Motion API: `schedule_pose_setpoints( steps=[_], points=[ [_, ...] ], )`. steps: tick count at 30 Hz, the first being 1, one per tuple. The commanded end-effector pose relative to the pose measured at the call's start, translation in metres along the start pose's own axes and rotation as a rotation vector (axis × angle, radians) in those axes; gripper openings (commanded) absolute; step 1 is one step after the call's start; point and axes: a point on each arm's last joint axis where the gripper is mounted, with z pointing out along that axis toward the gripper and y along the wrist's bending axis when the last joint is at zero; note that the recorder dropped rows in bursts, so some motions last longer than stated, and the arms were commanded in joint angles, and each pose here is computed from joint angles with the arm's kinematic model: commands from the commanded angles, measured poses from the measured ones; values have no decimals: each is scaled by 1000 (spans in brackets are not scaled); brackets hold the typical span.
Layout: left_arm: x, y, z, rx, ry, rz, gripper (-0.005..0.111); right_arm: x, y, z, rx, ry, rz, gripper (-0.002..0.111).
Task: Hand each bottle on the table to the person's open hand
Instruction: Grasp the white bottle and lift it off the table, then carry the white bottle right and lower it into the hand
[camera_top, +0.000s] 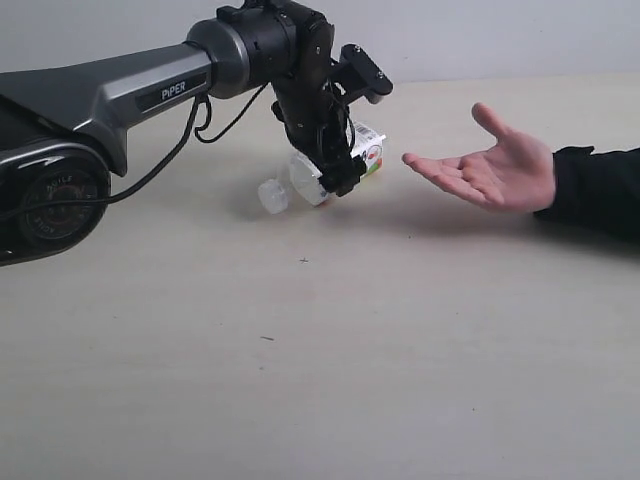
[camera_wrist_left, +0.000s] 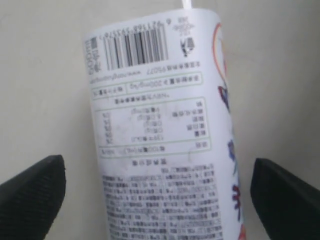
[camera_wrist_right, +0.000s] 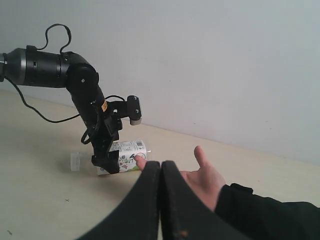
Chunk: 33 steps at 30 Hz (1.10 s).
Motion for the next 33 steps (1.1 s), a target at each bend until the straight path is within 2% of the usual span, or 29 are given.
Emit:
schedule_pose_setpoints(
  steps=[1, 8, 10, 13, 17, 22, 26, 30, 33],
  points=[
    [-1, -3, -1, 19, 3, -14, 96, 0, 0, 0, 6, -5, -4, 0],
    [0, -4, 5, 24, 2, -17, 95, 0, 0, 0, 6, -5, -4, 0],
    [0, -4, 5, 24, 2, -17, 87, 0, 0, 0, 6, -5, -4, 0],
    [0, -4, 5, 24, 2, -21, 60, 0, 0, 0, 6, -5, -4, 0],
    [0, -3, 1, 15, 7, -14, -1, 0, 0, 0, 6, -5, -4, 0],
    [-5, 4, -20, -21, -11, 33, 3, 0, 0, 0, 6, -5, -4, 0],
    [-12, 15, -52, -102, -45, 199, 3, 0, 0, 0, 6, -5, -4, 0],
    [-21, 20, -86, -150, -101, 432, 3, 0, 0, 0, 6, -5, -4, 0],
    [-28, 21, -108, -173, -183, 495, 2, 0, 0, 0, 6, -5, -4, 0]
  ],
)
